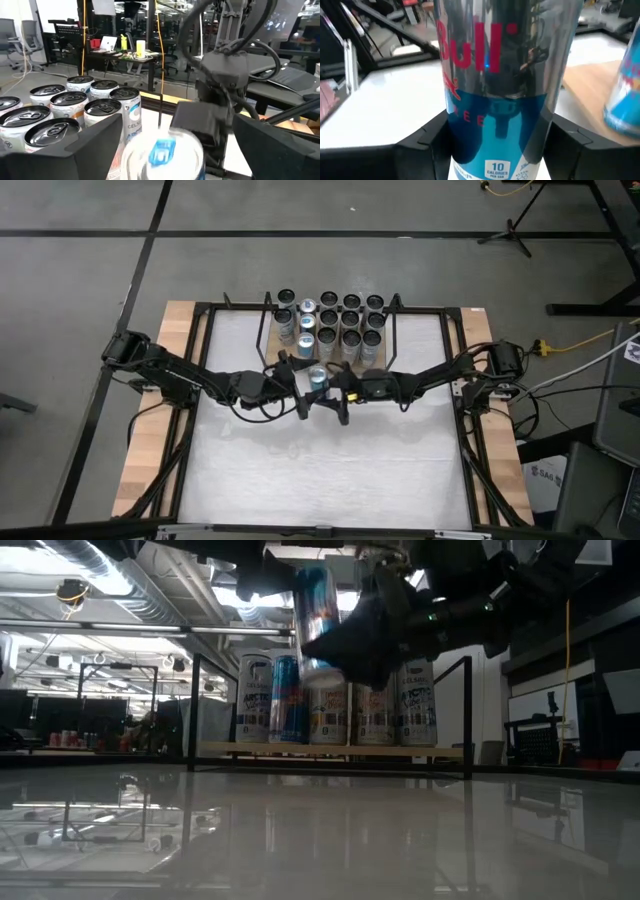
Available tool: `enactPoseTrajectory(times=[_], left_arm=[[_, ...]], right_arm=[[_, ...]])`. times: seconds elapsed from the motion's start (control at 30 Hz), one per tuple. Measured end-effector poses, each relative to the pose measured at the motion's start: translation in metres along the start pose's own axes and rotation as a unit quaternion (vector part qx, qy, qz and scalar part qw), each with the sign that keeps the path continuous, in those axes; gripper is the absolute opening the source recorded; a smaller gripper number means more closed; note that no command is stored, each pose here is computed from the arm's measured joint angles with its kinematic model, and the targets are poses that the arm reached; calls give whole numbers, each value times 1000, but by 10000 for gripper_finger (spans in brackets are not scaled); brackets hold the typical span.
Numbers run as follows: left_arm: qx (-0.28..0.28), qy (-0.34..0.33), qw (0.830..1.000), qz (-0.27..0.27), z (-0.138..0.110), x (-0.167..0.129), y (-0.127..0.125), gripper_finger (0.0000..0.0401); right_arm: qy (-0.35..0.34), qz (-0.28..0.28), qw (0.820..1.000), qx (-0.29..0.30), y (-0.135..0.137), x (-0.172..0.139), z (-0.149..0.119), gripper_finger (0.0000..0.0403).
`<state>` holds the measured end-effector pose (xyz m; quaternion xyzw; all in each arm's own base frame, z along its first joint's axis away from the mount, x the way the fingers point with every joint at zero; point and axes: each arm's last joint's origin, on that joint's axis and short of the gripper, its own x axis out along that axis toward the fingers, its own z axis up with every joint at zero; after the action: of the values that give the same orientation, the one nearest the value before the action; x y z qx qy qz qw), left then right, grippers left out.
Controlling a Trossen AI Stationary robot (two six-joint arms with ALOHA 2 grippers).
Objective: Place canned beverage on shelf
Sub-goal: Put the blue soda can aligned with the other white soda can on the shelf
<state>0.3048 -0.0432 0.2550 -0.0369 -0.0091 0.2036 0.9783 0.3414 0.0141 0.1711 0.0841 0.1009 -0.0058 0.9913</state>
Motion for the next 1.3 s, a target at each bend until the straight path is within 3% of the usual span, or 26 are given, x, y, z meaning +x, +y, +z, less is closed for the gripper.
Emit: enactPoseTrajectory(times=[0.37, 0.6, 0.77, 0.93, 1.13, 1.3], left_arm=[[27, 8, 1000, 3, -2, 0, 0, 374], [8, 80, 997, -14, -17, -1, 1, 374], [-44, 160, 984, -59, -31, -5, 0, 374], [-72, 212, 973, -60, -40, -8, 1, 374], [-76, 221, 971, -56, -42, -9, 2, 374], [-119, 223, 967, -41, -44, -6, 4, 374]], right_arm=[[119, 20, 993, -1, -1, -3, -22, 226], [185, 51, 981, 6, -1, -6, -33, 225], [201, 69, 977, -1, 0, -7, -36, 230], [204, 89, 975, 2, 1, -8, -36, 231], [206, 100, 973, 4, 2, -8, -36, 231], [206, 99, 973, 4, 2, -8, -36, 231]])
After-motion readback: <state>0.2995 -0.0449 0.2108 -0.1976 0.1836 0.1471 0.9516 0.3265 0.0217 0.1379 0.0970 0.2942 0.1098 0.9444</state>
